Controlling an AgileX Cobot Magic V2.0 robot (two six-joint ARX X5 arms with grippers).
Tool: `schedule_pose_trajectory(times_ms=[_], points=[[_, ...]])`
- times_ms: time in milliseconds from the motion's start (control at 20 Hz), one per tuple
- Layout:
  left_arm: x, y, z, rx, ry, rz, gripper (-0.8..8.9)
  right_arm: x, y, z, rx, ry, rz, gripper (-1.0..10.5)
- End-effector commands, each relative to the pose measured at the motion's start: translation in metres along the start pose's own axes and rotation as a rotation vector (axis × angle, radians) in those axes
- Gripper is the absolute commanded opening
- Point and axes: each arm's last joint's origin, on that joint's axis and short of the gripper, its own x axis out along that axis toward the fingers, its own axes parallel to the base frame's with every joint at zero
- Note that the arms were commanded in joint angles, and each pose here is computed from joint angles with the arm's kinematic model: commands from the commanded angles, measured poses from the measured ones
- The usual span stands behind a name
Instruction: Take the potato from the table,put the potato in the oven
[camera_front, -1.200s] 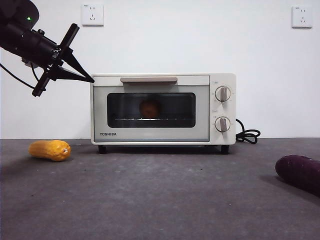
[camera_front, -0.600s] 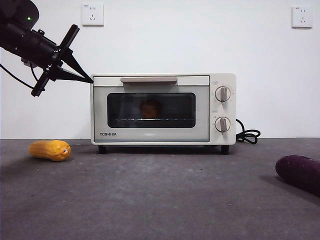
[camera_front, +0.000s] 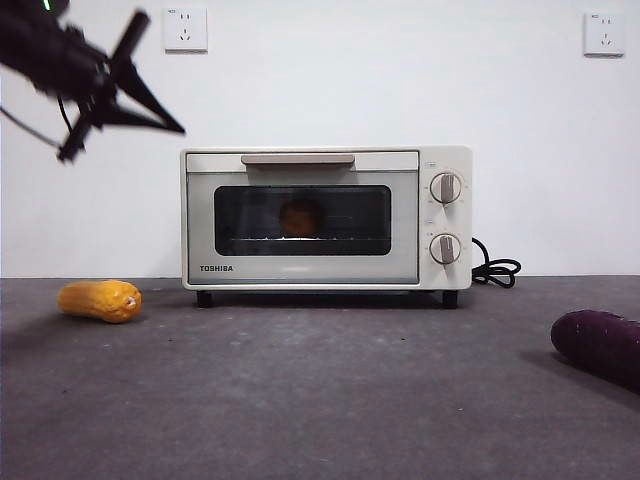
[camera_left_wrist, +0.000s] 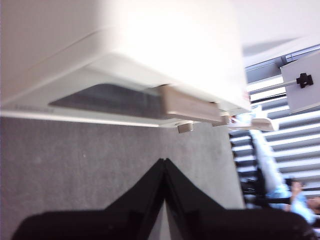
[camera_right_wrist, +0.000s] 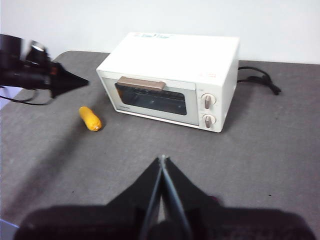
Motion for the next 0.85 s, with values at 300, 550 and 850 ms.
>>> schedule_pose_trajectory(times_ms=[300, 550, 850], points=[[-0.052, -0.052, -0.019, 0.314, -0.069, 0.093, -0.06, 0.000, -0.001, -0.003, -0.021, 0.020, -0.009, 0.0], [-0.089, -0.077, -0.043, 0.471, -0.082, 0.248, -0.06, 0.000, -0.001, -0.003, -0.021, 0.021, -0.010, 0.0], [-0.122, -0.096, -0.071, 0.548, -0.059, 0.376, -0.05, 0.000, -0.002, -0.002, -0.022, 0.010, -0.049, 0.0]])
